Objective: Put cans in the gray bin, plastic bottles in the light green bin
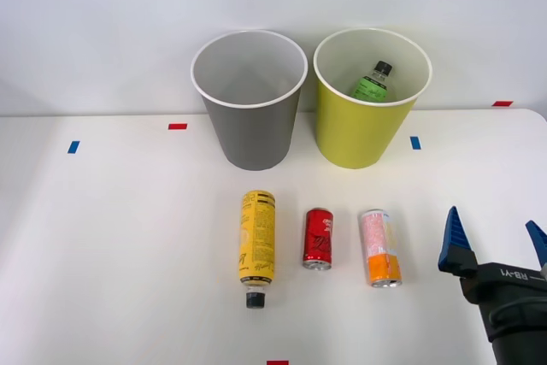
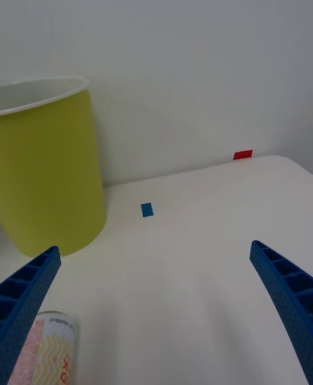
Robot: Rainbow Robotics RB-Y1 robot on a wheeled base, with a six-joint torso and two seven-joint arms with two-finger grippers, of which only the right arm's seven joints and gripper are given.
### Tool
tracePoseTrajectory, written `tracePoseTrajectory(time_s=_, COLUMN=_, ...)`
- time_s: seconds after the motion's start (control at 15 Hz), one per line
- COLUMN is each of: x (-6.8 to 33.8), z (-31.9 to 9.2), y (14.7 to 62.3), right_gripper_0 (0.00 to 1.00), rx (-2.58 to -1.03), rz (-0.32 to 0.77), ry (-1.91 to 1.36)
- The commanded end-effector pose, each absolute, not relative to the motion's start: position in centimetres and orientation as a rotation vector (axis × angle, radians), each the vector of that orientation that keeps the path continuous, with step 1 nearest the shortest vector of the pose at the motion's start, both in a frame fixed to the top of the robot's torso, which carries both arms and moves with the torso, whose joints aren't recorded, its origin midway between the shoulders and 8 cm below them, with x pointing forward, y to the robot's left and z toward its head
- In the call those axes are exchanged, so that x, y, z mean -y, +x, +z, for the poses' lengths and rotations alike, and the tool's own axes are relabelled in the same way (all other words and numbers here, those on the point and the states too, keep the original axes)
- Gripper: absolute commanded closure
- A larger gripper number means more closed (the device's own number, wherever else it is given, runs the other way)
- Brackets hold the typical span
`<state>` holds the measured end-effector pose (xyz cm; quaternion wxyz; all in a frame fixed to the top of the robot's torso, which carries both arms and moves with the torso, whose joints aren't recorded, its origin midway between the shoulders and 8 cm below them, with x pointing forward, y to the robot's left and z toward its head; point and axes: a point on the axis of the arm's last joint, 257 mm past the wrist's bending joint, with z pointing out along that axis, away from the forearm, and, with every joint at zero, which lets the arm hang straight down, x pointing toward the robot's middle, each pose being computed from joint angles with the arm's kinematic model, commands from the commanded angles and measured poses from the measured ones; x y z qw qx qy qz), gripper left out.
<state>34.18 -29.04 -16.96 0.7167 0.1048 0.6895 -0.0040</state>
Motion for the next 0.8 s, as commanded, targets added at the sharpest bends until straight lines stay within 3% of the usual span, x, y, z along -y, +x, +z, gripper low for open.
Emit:
tracePoseTrajectory(time_s=0.07, x=28.8, z=-17.7, y=33.7, right_gripper_0=0.00, rx=-1.521, rz=0.021, ry=0.268)
tracePoseTrajectory(time_s=0.33, x=28.4, z=-19.9, y=32.4, right_gripper_0=0.00, rx=-1.497, rz=-0.016, ry=0.190)
tracePoseTrajectory(time_s=0.53, x=27.4, z=-20.9, y=30.9, right_gripper_0=0.00, rx=-1.536, rz=-0.146, ry=0.016)
tracePoseTrajectory(time_s=0.8, x=24.4, z=-24.9, y=28.0, right_gripper_0=0.00, rx=-1.672, rz=-0.161, ry=-0.102)
